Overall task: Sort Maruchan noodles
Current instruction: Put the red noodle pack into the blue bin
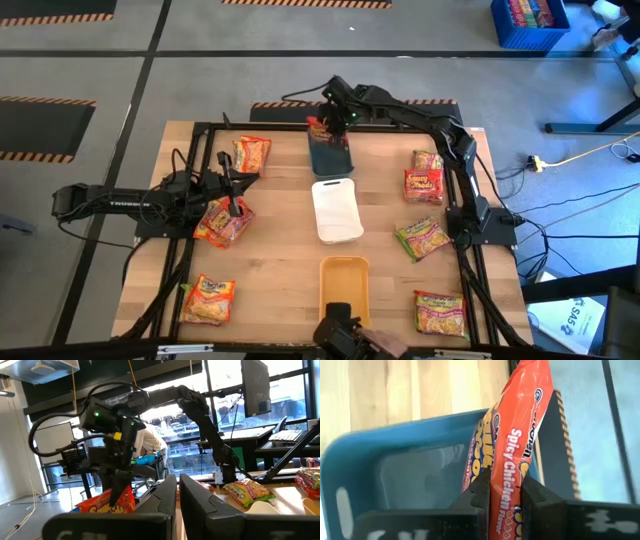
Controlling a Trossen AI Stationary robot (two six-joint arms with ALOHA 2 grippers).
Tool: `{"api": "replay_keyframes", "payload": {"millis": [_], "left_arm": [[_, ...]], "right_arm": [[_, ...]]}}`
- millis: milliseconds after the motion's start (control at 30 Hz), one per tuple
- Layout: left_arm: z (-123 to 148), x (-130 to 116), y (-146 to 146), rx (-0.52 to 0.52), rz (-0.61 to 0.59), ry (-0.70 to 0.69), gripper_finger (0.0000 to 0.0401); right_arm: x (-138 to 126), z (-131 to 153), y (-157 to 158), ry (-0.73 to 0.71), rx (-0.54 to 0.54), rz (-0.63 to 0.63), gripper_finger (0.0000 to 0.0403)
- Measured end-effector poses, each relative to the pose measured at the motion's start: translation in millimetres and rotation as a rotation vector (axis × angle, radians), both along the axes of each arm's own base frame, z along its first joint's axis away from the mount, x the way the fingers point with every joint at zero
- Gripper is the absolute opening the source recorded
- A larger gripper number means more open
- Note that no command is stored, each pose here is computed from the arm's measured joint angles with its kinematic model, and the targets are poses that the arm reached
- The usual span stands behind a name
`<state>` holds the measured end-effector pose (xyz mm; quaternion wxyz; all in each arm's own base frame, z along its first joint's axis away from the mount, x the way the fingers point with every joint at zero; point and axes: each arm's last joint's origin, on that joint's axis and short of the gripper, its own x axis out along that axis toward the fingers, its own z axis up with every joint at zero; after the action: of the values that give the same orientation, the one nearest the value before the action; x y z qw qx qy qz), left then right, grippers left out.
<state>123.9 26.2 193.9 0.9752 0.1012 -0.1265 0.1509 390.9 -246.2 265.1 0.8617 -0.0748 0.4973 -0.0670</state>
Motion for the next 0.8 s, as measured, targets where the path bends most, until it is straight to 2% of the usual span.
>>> {"api": "replay_keyframes", "payload": {"millis": [167, 267, 467, 633, 800], "left_arm": [[0.0, 0.0, 0.0, 0.0, 0.0, 0.0, 0.0016], [0.0, 0.0, 0.0, 0.0, 0.0, 0.0, 0.0016], [0.0, 0.0, 0.0, 0.002, 0.001, 0.001, 0.0016], [0.0, 0.0, 0.0, 0.012, 0.003, 0.003, 0.0016], [0.0, 0.0, 0.0, 0.003, 0.001, 0.001, 0.0016]], "right_arm": [[2.0, 1.4, -0.6, -0.002, -0.081, 0.15, 0.0042], [1.2, -3.9, 0.1, 0.017, -0.092, 0.193, 0.0043], [4.9, -8.0, 2.5, -0.016, -0.088, 0.22, 0.0044], [10.3, -6.1, 5.0, -0.099, -0.041, 0.251, 0.0044], [10.5, -26.9, 3.7, -0.043, -0.041, 0.225, 0.0044]]}}
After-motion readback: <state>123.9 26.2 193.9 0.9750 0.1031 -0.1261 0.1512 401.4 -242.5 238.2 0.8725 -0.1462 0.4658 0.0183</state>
